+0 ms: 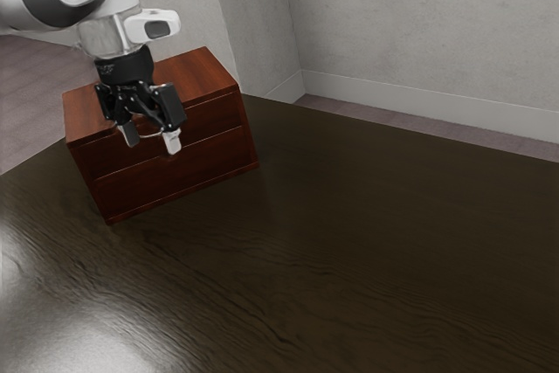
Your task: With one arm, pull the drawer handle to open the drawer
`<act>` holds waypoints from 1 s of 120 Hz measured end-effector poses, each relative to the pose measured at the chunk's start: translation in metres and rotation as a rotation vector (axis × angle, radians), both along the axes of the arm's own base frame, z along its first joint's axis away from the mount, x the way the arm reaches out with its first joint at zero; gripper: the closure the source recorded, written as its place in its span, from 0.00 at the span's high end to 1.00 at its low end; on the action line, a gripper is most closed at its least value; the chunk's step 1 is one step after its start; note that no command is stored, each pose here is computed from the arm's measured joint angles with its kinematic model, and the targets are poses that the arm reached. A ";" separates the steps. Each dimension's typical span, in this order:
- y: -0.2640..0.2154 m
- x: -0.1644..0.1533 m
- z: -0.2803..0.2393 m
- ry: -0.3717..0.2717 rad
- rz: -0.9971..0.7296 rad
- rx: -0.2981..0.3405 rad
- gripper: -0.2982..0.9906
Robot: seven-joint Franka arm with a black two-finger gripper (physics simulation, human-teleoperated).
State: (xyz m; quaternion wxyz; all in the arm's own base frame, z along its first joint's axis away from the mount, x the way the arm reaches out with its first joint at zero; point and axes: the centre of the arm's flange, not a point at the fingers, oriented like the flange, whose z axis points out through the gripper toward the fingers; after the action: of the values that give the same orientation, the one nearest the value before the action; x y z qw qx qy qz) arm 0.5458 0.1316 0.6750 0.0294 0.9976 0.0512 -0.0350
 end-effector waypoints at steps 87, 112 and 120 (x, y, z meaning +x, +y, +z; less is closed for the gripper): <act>0.005 -0.100 0.133 -0.174 -0.026 0.080 0.77; 0.007 -0.083 0.135 -0.235 -0.130 0.131 0.77; 0.012 -0.076 0.133 -0.249 -0.170 0.168 0.77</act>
State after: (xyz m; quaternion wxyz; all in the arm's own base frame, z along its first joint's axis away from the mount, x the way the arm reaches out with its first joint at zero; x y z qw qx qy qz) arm 0.4700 0.1437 0.8085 -0.0512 0.9939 -0.0344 0.0909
